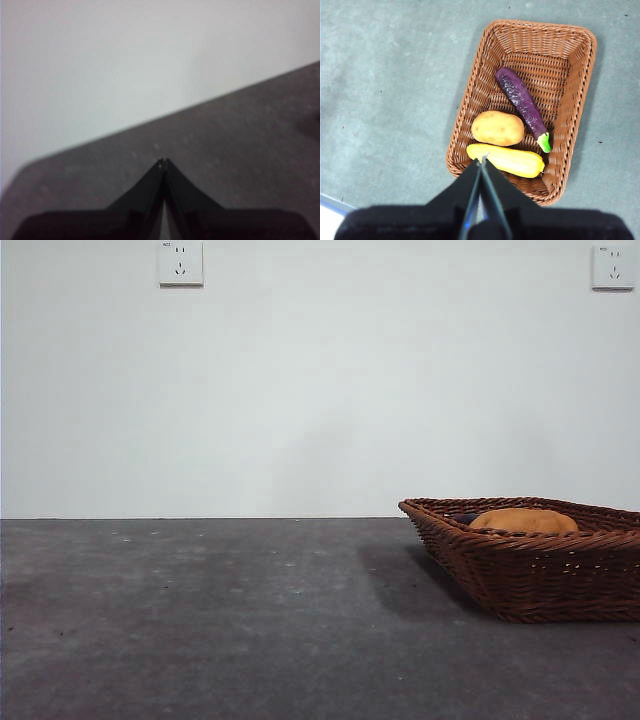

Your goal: Help me put the vegetables on the table into the basket

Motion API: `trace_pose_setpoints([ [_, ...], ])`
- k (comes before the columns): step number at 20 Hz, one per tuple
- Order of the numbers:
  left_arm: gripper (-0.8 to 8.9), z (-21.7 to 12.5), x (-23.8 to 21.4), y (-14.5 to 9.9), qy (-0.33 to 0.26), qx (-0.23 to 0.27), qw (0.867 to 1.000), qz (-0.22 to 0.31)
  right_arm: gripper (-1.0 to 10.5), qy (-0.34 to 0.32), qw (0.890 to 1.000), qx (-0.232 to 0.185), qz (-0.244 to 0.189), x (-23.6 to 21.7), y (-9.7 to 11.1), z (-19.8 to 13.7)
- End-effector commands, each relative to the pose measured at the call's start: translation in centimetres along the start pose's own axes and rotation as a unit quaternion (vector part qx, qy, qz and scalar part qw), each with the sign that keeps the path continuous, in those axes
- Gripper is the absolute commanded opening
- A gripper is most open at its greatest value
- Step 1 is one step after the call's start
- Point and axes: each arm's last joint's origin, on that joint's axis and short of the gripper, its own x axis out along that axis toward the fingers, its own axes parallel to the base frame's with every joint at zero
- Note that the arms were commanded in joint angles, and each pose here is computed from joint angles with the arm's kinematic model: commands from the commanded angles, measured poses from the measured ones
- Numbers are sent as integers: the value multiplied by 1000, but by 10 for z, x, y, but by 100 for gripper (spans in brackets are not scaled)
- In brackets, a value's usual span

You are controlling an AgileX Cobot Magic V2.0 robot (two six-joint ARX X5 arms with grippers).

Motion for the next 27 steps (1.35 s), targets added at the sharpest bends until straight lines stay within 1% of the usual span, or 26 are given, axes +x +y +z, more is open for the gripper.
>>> trace_pose_setpoints([
  [1,-4,-26,3,-6,3,-32,999,1,2,15,1000,9,-2,2,-1,-2],
  [5,-4,-60,5,-13,18,-54,998,4,2,15,1000,9,-3,2,-1,-2],
  [9,-4,-81,8,-16,65,-85,994,4,2,15,1000,9,-4,2,-1,-2],
  [11,-4,-82,8,-16,70,-86,994,4,1,15,1000,9,-10,2,-1,-2],
  [13,-4,-82,8,-16,69,-99,993,1,2,16,1000,9,-17,2,-2,-2],
  [19,-4,-83,9,-17,80,-100,992,0,2,18,999,8,-43,2,-3,-2],
  [27,-4,-86,11,-17,99,-103,990,-3,2,17,999,8,-44,2,-3,-3],
])
